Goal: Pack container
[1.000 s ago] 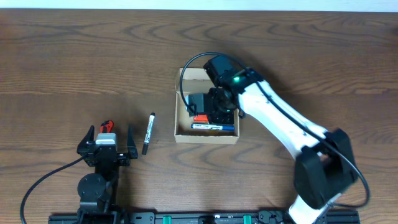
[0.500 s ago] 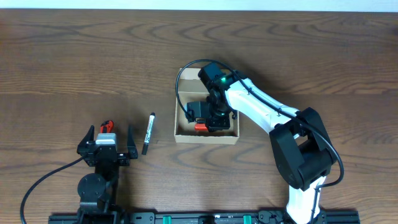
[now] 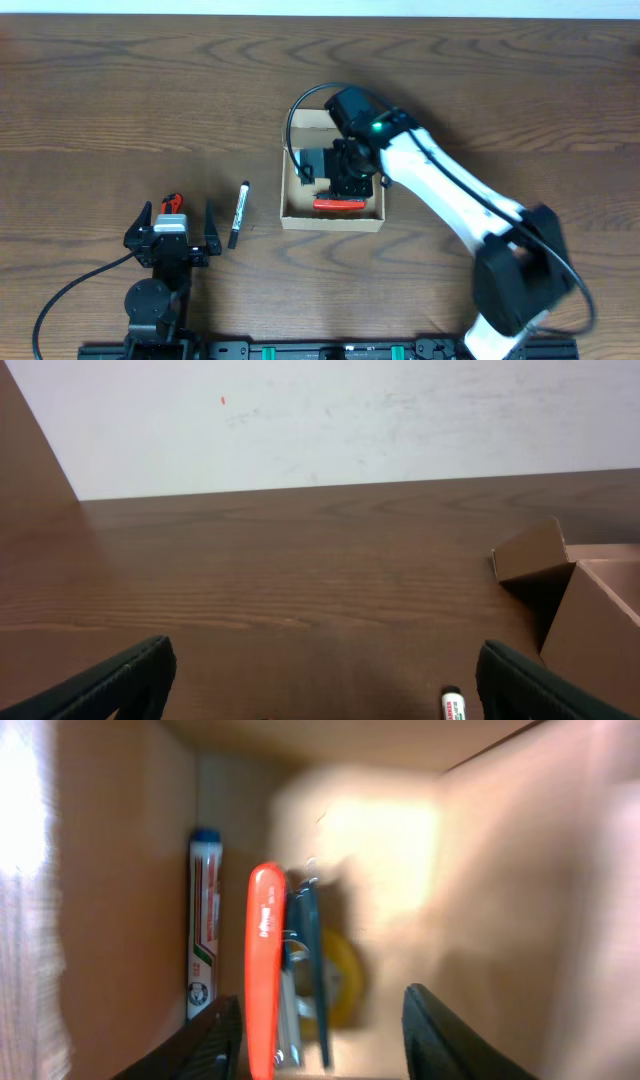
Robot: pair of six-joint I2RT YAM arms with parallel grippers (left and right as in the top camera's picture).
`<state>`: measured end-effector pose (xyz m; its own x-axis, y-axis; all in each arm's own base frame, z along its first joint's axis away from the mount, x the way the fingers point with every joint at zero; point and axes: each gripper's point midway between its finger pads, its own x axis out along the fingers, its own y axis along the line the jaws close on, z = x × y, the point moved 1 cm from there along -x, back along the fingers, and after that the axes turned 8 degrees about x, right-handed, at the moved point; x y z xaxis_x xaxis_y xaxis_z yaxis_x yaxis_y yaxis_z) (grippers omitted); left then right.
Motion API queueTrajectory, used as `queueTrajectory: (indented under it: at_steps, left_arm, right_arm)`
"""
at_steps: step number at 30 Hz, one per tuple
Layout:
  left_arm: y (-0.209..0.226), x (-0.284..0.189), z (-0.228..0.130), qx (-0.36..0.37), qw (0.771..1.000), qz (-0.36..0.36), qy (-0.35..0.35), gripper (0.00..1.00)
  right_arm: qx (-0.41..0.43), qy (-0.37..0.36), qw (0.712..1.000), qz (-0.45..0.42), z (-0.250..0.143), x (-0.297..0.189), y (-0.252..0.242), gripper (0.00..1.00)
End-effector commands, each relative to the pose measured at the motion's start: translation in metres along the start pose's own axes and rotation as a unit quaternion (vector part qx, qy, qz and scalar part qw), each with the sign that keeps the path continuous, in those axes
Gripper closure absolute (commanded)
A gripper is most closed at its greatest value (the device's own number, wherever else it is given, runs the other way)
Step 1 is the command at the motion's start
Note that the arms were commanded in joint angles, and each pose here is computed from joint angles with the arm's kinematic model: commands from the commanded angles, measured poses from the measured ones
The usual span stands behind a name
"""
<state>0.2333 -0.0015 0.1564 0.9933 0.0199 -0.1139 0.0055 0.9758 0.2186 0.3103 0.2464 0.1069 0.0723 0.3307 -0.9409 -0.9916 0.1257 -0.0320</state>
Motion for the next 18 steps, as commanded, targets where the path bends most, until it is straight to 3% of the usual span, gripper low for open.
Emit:
queueTrajectory:
  at_steps: [1, 3, 4, 7, 8, 13, 18]
  left_arm:
    - [-0.001, 0.002, -0.018, 0.01, 1.0, 0.002, 0.022, 0.05]
    - [-0.002, 0.002, -0.017, 0.01, 1.0, 0.0, 0.021, 0.05]
    - [-0.003, 0.002, -0.017, 0.004, 1.0, -0.002, 0.019, 0.05]
    - [-0.003, 0.002, -0.015, -0.061, 0.998, -0.002, 0.018, 0.04]
    - [-0.003, 0.001, -0.015, -0.079, 0.997, -0.003, 0.021, 0.05]
    - [-0.006, -0.011, 0.026, -0.155, 0.987, -0.04, 0.025, 0.05]
    - [-0.005, -0.004, 0.056, -0.162, 0.977, -0.058, 0.124, 0.04]
  right_arm:
    - [0.022, -0.06, 0.997, -0.035, 0.021, -0.047, -0.004, 0.52]
    - [0.043, -0.078, 0.995, -0.051, 0.022, -0.065, -0.006, 0.51]
    - [0.063, -0.089, 0.992, -0.062, 0.022, -0.077, -0.008, 0.45]
    - [0.133, -0.12, 0.98, -0.09, 0.018, -0.108, -0.015, 0.2]
    - [0.171, -0.134, 0.971, -0.102, 0.014, -0.12, -0.021, 0.03]
    - [0.346, -0.181, 0.907, -0.155, -0.029, -0.169, -0.055, 0.01]
    - [0.468, -0.186, 0.844, -0.185, -0.087, -0.188, -0.086, 0.01]
